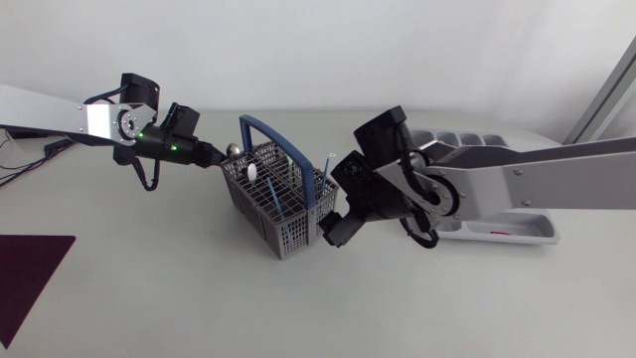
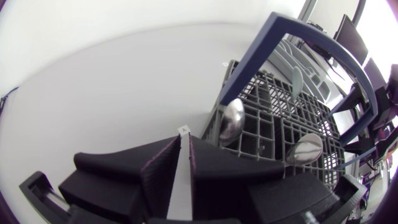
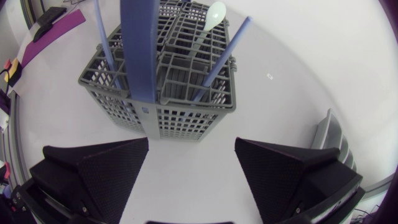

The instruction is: Unload the cutlery basket into the drawer organizer.

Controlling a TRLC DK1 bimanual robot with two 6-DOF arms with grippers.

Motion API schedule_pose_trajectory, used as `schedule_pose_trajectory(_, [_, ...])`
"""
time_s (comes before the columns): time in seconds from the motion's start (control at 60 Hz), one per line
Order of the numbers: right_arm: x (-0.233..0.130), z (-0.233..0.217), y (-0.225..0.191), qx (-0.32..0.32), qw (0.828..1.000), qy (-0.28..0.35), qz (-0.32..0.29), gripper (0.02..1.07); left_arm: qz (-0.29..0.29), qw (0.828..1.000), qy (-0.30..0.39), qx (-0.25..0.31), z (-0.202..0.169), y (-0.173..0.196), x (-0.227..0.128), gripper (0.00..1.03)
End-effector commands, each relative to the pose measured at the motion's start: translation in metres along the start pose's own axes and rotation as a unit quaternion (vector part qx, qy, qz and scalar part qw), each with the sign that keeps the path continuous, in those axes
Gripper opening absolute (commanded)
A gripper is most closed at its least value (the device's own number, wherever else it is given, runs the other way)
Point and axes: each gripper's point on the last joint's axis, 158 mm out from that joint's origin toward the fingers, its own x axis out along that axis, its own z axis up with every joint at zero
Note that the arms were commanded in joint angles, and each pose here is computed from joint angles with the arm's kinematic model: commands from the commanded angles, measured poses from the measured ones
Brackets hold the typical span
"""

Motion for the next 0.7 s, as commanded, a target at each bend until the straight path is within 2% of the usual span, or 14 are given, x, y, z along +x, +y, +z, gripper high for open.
schedule_pose_trajectory(0.0, [0.009, 0.010, -0.005, 0.009, 1.000, -0.008, -0.005, 1.02, -0.024, 1.000, 0.000, 0.000, 0.001, -0.012, 0.009, 0.32])
schedule_pose_trajectory(0.15, [0.015, 0.020, -0.023, 0.026, 0.999, -0.018, -0.018, 1.02, -0.054, 0.998, 0.008, 0.022, -0.003, -0.042, 0.006, 0.32])
schedule_pose_trajectory(0.433, [0.014, 0.019, -0.071, 0.060, 0.996, -0.025, -0.054, 1.02, -0.076, 0.996, 0.020, 0.049, -0.016, -0.080, -0.005, 0.31])
schedule_pose_trajectory(0.683, [0.026, 0.024, -0.096, 0.069, 0.996, -0.027, -0.058, 1.02, -0.096, 0.992, 0.031, 0.074, -0.042, -0.124, -0.030, 0.31])
